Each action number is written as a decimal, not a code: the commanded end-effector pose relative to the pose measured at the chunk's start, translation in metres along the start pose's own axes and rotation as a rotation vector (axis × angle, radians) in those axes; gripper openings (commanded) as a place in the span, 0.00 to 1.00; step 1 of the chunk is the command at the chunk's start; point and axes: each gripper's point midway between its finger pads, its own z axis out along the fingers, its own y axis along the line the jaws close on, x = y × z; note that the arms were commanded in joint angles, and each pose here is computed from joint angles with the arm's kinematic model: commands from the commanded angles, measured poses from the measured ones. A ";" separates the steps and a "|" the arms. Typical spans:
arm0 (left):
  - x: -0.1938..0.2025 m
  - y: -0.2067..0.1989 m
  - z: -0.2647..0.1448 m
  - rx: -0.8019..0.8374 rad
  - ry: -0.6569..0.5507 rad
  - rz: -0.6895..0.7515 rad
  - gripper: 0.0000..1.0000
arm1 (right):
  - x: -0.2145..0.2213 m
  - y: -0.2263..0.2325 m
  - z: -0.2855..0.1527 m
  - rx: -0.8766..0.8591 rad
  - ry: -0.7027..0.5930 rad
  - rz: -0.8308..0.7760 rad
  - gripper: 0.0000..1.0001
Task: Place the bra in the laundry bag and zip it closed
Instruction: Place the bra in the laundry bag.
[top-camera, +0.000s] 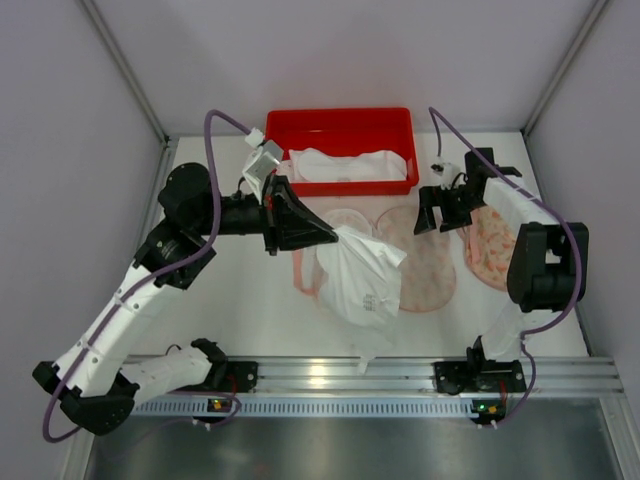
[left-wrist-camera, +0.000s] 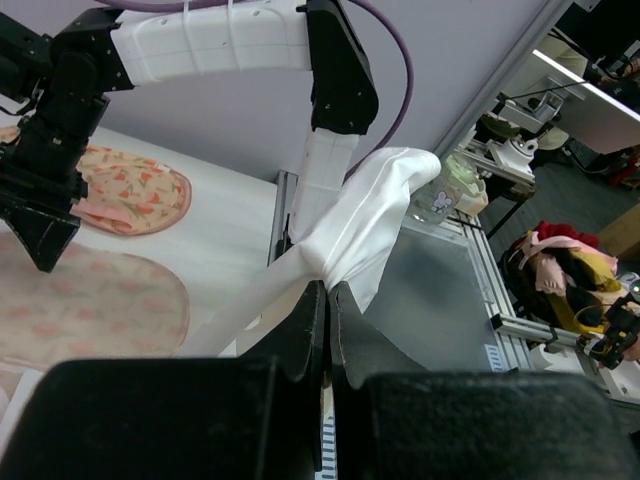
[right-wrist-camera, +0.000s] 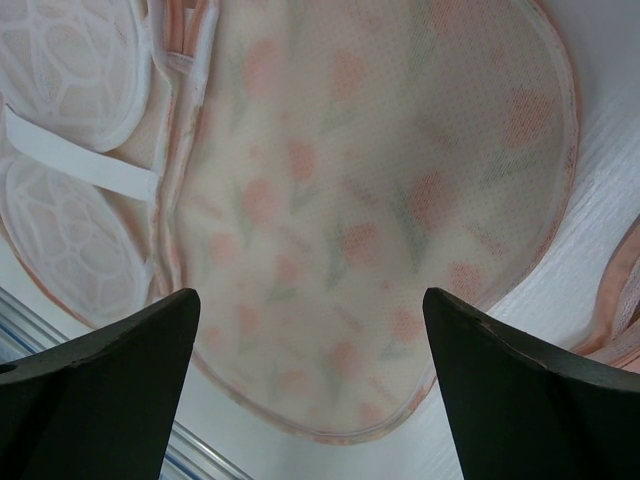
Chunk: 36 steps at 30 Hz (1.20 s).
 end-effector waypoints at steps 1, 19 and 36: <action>-0.024 -0.029 -0.009 0.043 -0.062 0.067 0.00 | -0.026 0.008 -0.015 0.013 -0.088 -0.043 0.95; 0.050 0.109 0.008 -0.292 0.030 0.144 0.00 | -0.013 0.033 -0.006 -0.089 -0.052 -0.060 0.95; 0.082 0.235 0.001 -0.622 0.054 0.380 0.00 | 0.018 0.041 0.019 -0.146 0.015 -0.069 0.91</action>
